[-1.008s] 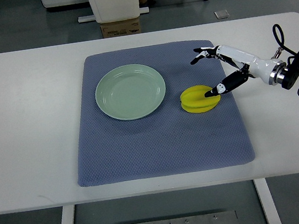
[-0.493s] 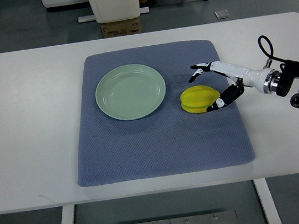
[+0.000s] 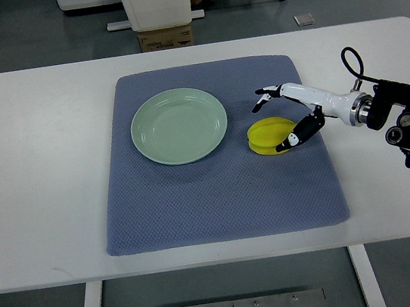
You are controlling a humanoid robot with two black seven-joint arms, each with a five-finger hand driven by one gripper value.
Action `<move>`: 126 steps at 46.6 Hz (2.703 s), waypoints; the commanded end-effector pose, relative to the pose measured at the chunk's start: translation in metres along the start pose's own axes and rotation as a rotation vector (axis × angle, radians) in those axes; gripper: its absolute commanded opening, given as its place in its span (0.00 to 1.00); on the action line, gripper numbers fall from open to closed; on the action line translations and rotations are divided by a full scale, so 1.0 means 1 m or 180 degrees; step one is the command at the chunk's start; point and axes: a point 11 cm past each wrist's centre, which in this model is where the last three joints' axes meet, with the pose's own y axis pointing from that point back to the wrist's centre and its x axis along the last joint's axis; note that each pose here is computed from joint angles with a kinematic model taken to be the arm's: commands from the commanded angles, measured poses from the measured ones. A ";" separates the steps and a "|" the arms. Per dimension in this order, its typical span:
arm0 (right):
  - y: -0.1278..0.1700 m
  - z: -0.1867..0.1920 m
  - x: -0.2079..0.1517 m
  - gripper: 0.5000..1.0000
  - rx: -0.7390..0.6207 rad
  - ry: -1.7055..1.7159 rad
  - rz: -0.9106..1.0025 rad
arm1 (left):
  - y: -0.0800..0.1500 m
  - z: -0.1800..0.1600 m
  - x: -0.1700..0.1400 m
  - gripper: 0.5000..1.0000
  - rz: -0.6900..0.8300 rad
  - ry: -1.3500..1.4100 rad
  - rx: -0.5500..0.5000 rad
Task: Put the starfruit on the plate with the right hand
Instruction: 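Close the right hand fingers around the yellow starfruit, then lift the starfruit with the right hand and carry it over the plate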
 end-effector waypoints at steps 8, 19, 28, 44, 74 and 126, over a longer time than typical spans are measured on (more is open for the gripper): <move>-0.006 -0.002 -0.007 1.00 0.0006 0.0014 -0.0011 | 0.000 0.000 0.000 1.00 -0.0002 0.0000 0.0000; -0.006 0.005 -0.008 1.00 -0.0057 0.0023 -0.0005 | 0.000 0.000 0.000 1.00 -0.0002 0.0000 0.0000; -0.008 0.006 -0.011 1.00 -0.0059 0.0013 -0.0021 | 0.000 0.000 0.000 1.00 0.0003 0.0000 0.0000; -0.014 0.007 -0.018 0.99 -0.0070 0.0030 -0.0061 | 0.000 0.000 0.000 1.00 0.0003 0.0000 0.0000; -0.016 0.016 -0.023 0.66 -0.0126 0.0032 -0.0007 | 0.000 0.000 0.000 1.00 0.0003 0.0000 0.0000; -0.048 -0.066 0.033 0.00 0.0244 0.0325 0.0123 | 0.000 0.000 0.000 1.00 0.0003 0.0000 0.0000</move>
